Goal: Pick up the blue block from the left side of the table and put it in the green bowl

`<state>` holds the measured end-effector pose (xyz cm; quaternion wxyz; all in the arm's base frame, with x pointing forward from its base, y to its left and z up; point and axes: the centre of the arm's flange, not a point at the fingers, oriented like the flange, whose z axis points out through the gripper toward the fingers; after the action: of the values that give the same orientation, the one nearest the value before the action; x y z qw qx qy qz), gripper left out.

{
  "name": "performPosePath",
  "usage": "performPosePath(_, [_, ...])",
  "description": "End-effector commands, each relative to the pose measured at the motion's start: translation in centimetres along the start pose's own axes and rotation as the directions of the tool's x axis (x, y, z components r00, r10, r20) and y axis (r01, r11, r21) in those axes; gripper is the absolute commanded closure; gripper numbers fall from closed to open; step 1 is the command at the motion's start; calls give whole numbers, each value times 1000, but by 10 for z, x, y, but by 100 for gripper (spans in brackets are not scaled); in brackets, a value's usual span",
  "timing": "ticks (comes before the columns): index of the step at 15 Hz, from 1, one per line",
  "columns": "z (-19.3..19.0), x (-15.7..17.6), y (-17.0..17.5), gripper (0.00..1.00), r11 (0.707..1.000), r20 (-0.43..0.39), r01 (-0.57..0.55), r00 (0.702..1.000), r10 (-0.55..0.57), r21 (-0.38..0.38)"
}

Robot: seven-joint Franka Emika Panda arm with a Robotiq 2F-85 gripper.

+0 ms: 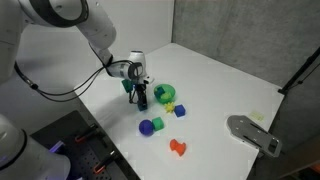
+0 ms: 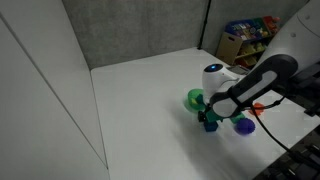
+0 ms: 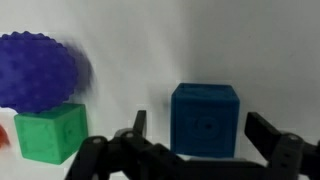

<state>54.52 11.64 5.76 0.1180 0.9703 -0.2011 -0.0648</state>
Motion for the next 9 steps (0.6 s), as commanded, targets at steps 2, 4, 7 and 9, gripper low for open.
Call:
performPosePath(2, [12,7,-9,25,999,-18,-27,999,27,-28])
performPosePath(4, [13,8,-11,34,999,-14,-33,999,33,-28])
performPosePath(7, [-3,15,-11,58,999,-9,-38,999,38,-6])
performPosePath(9, [-28,25,-10,69,999,-16,-33,999,34,18])
